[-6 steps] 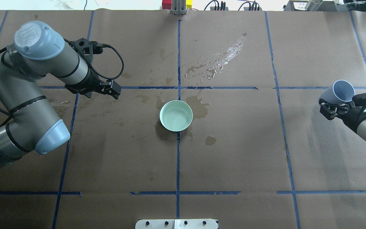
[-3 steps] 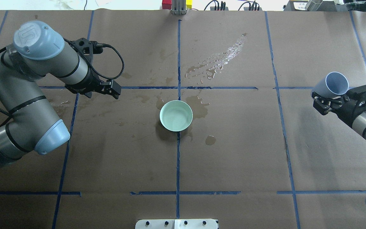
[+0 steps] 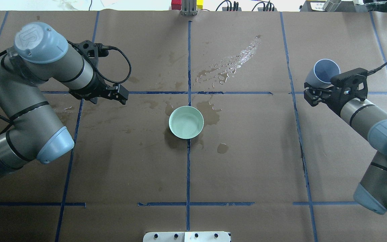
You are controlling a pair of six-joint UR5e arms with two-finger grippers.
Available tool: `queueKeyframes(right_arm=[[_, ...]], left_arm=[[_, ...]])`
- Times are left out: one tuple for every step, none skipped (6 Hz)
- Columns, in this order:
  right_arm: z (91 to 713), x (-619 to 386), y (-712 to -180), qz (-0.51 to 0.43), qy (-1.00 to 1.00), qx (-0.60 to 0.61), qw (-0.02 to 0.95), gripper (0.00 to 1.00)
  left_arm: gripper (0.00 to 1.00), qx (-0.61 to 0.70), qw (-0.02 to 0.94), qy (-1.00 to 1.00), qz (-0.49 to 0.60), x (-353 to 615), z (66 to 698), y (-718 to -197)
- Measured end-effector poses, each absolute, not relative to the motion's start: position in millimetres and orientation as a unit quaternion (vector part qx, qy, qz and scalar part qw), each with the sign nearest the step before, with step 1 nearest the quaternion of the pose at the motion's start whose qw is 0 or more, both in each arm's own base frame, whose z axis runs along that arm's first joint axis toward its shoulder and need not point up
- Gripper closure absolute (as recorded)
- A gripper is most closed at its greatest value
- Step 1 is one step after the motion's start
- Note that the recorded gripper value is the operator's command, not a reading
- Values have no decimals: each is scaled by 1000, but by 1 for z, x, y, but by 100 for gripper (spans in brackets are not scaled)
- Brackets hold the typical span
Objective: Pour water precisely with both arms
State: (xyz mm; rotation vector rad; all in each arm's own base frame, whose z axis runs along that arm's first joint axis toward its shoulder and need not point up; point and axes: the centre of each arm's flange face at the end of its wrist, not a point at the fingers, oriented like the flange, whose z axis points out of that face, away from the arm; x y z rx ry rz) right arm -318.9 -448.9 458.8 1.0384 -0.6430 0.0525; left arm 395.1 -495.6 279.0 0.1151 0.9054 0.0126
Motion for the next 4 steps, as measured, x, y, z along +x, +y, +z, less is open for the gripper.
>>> queueKeyframes(right_arm=[[428,-338,-460,24,-303,488,818,98],[405,-357,-463,23,-304,491,816,100],[386,-385,-457,21,-293,494,819,100],[364,-423,-443,13,-273,497,824,100]], left_arm=[[0,53,898,438,1,396,279,-496],[0,50,897,438,-5,396,279,-495],[0,49,897,439,-8,396,279,-495],[0,48,897,439,-9,396,278,-495]])
